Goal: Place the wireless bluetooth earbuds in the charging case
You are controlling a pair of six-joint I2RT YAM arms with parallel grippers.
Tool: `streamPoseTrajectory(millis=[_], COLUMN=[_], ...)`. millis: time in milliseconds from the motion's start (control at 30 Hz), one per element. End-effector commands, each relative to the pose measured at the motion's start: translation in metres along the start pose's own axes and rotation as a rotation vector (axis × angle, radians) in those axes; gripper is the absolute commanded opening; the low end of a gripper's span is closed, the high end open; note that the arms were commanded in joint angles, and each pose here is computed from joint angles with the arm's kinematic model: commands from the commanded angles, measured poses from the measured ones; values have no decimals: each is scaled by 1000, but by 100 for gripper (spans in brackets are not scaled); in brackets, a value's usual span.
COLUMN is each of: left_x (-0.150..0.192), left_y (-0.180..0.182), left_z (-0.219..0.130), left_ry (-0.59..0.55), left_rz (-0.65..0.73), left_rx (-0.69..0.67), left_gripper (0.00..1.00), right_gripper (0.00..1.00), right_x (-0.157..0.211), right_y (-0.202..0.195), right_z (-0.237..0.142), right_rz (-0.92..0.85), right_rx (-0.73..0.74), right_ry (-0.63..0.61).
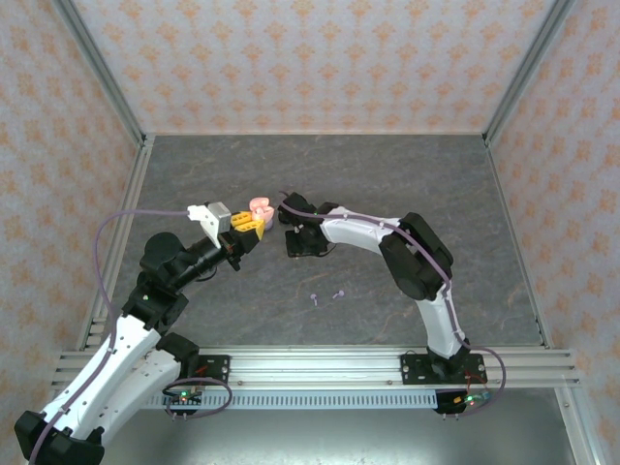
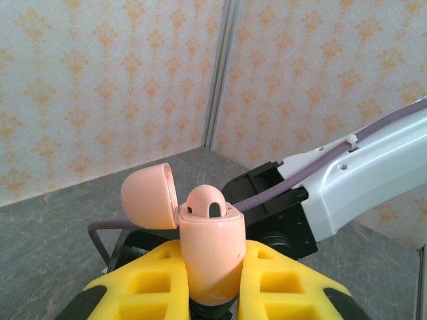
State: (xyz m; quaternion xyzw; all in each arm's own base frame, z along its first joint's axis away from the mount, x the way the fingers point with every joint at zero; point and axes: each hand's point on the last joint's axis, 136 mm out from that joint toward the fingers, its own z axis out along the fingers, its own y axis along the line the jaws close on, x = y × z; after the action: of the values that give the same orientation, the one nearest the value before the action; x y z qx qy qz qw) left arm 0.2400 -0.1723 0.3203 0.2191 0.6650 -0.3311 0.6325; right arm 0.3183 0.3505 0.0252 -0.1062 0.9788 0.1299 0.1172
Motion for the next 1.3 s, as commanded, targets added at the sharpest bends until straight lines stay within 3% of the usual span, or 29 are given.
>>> streamPoseTrajectory(millis=[0, 233, 400, 600, 767, 1033, 1267], left_x=[-19, -18, -17, -17, -17, -17, -16], left_y=[-3, -3, -3, -3, -3, -2, -1], left_z=[-3, -3, -3, -1, 4, 13, 20], left_ry=[-38, -35, -32, -42, -57, -68, -66], left_rz=[31, 30, 29, 20, 2, -22, -36], left_rx=[-8, -8, -8, 0, 14, 38, 50], left_gripper=[14, 14, 14, 14, 14, 14, 14], right_gripper=[28, 22, 22, 21, 21, 20, 20], right_x=[10, 4, -12, -38, -55, -64, -58], right_y=[-5, -2, 3, 4, 7, 33, 64], right_z=[10, 6, -22, -91, -170, -292, -340], right_rz=[1, -16, -31, -30, -14, -11, -57], right_rx=[40, 27, -6, -59, -142, -412, -562], right_ry=[39, 9, -95, -284, -484, -784, -913])
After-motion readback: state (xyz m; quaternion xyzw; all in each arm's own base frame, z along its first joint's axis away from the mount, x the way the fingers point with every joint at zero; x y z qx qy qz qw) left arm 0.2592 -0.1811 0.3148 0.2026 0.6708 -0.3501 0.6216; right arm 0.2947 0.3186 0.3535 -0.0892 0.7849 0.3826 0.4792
